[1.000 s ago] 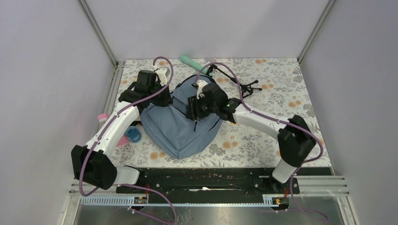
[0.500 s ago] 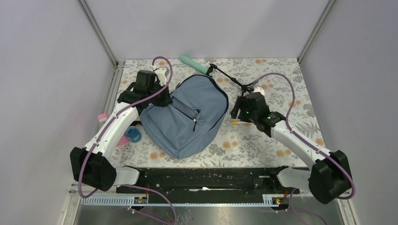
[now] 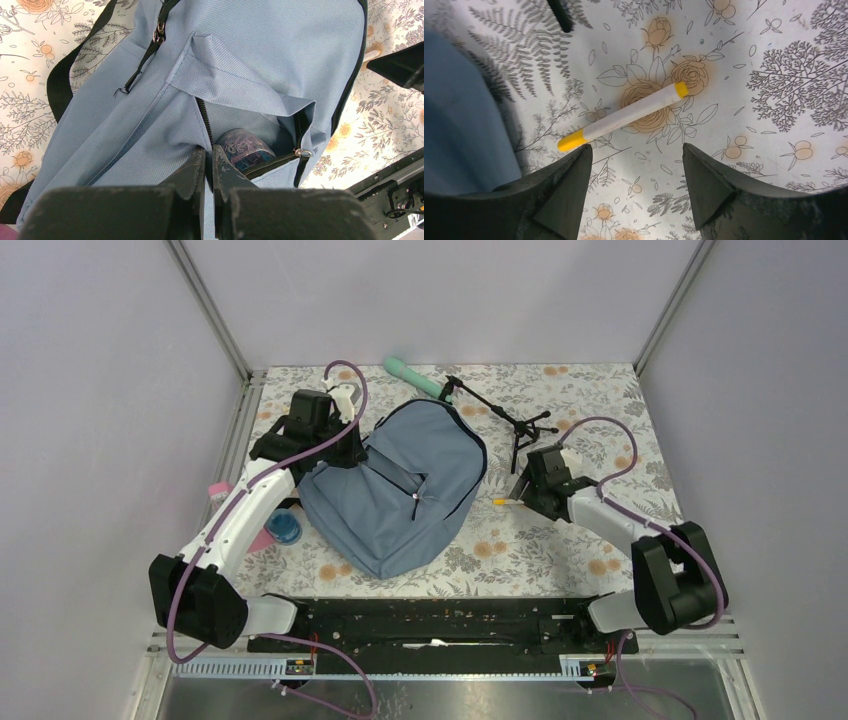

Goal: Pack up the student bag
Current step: Place the stationery in the student bag, then pick up the stationery from the center of the board.

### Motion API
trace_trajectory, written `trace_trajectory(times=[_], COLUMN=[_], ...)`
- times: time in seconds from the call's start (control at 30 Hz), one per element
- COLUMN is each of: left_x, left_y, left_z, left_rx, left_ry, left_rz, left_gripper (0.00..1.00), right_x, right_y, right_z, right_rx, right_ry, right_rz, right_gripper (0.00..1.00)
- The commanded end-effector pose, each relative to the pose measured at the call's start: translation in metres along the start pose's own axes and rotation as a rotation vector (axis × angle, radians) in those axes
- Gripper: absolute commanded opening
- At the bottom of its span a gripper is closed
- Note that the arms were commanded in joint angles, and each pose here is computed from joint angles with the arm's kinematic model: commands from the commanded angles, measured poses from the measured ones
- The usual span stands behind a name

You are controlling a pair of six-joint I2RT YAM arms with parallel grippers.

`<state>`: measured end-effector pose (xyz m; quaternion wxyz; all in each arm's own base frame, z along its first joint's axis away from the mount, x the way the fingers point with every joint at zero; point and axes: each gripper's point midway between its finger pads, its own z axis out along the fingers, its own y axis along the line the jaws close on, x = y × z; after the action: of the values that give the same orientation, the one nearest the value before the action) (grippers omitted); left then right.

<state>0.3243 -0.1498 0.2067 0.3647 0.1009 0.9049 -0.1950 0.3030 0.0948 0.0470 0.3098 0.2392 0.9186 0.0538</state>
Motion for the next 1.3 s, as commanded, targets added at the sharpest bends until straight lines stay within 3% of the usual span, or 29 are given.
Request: trace_trajectory(times=[0.0,0.43,0.77,1.13,1.27], left_x=[-0.041,-0.042,-0.043,-0.044,-0.043], left_y=[-0.010,-0.009,-0.010,-0.011,-0.010], left_z=[-0.024,-0.028,-0.028,-0.030,-0.030], left_rx=[0.025,0.018,0.017,0.021,0.020], left_ry=[-0.175,-0.186,-0.191,-0.196,-0.194], left_rz=[0.051,0.057,0.059,0.061,0.060], left_gripper=[0.00,0.00,0.00,0.00,0.00], right_x=[-0.012,-0.017,-0.021,0.015,0.032], right_y=[0.002,0.019,0.030,0.024,0.017], right_z=[0.015,0.048,0.055,0.043,0.046], right_rx=[0.036,0.042,0.049,0.171,0.175], right_ry=[-0.049,-0.049,0.000,0.099,0.148], right_rz=[0.075,0.078,-0.070,-0.320,-0.326], right_gripper=[0.73,0.72,0.67,0.62,0.51])
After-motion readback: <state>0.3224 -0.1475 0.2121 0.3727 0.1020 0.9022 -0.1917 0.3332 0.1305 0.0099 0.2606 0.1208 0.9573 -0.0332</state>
